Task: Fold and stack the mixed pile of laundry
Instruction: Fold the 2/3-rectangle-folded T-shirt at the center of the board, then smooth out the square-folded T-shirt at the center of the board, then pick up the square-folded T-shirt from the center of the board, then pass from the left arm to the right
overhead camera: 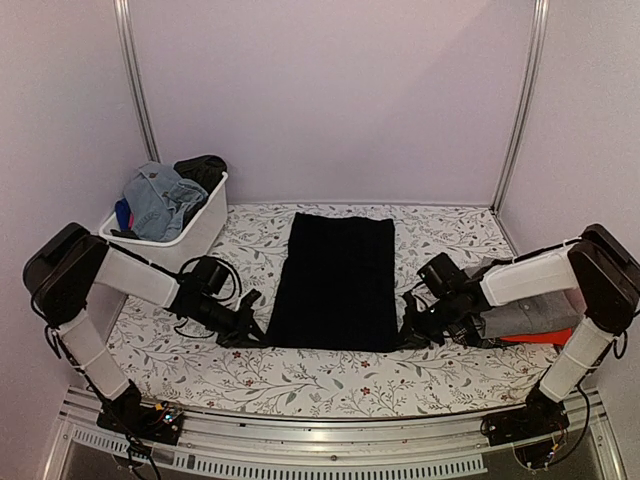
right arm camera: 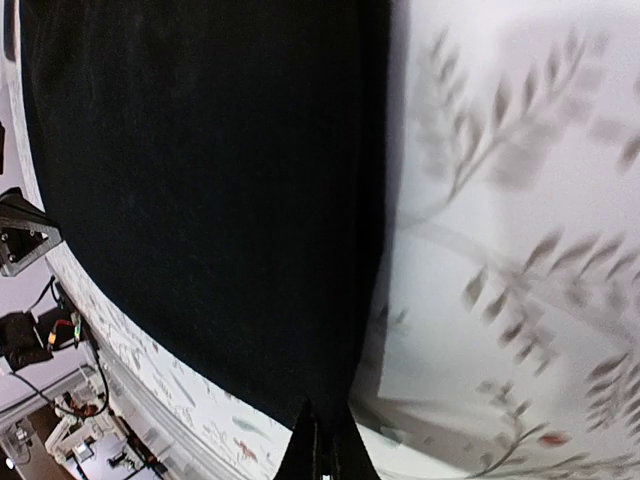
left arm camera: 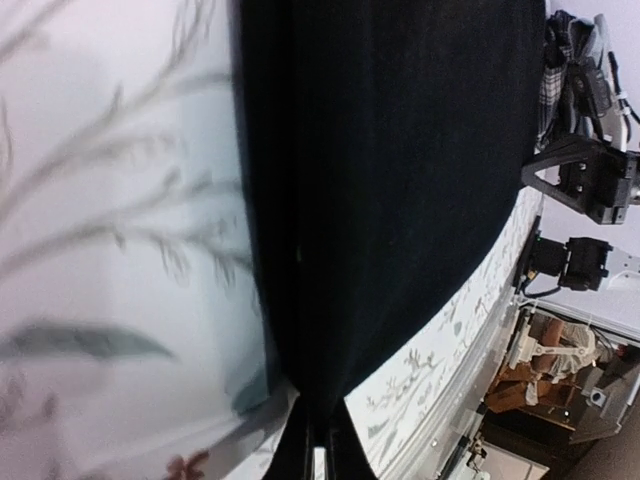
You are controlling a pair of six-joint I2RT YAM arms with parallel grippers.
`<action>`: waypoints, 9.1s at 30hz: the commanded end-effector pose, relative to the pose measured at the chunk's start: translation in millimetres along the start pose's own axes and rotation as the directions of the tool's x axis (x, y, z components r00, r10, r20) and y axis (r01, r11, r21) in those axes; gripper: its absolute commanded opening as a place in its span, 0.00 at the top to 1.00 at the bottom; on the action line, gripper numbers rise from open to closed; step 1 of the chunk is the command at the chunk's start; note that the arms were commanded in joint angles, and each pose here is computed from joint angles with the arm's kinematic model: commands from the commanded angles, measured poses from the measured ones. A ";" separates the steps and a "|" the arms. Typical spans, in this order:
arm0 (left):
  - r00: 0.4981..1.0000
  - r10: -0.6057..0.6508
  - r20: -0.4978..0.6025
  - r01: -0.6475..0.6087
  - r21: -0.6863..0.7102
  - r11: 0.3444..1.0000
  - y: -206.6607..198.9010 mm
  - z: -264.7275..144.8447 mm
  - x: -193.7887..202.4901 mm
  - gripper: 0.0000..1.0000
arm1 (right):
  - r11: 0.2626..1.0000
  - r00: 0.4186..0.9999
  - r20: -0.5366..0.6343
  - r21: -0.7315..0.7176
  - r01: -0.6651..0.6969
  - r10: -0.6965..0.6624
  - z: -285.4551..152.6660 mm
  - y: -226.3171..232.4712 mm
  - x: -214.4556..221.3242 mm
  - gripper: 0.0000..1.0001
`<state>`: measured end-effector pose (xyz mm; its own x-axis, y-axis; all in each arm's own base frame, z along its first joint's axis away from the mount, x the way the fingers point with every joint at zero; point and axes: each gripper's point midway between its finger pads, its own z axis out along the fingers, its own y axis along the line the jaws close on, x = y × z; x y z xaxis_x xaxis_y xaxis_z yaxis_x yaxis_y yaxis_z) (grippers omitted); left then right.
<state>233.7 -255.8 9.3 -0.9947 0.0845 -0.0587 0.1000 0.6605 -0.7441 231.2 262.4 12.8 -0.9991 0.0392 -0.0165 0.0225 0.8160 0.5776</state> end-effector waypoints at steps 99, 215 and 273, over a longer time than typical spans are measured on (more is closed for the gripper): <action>0.950 0.019 0.311 -0.019 -0.001 1.000 -3.7 -52.7 -241.4 0.68 | 0.981 0.984 0.177 -0.191 0.036 -0.002 -21.7 40.0 -244.8 0.73; 0.199 0.972 -0.122 -0.962 -0.214 0.170 -196.2 162.0 -46.7 0.40 | 0.969 0.992 0.067 -0.232 -0.085 0.103 -64.1 11.4 -54.7 0.32; 0.236 0.966 0.107 -0.963 -0.106 0.247 -259.1 108.1 -61.2 1.00 | 0.842 0.911 -0.106 -0.351 -0.409 0.398 28.7 39.9 -140.4 0.56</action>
<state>269.1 -511.1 105.6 -0.1633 0.6279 -0.7610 0.9826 0.1724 -0.0687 369.3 308.9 31.8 -0.9187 0.2816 0.2769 0.3825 0.4597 0.8015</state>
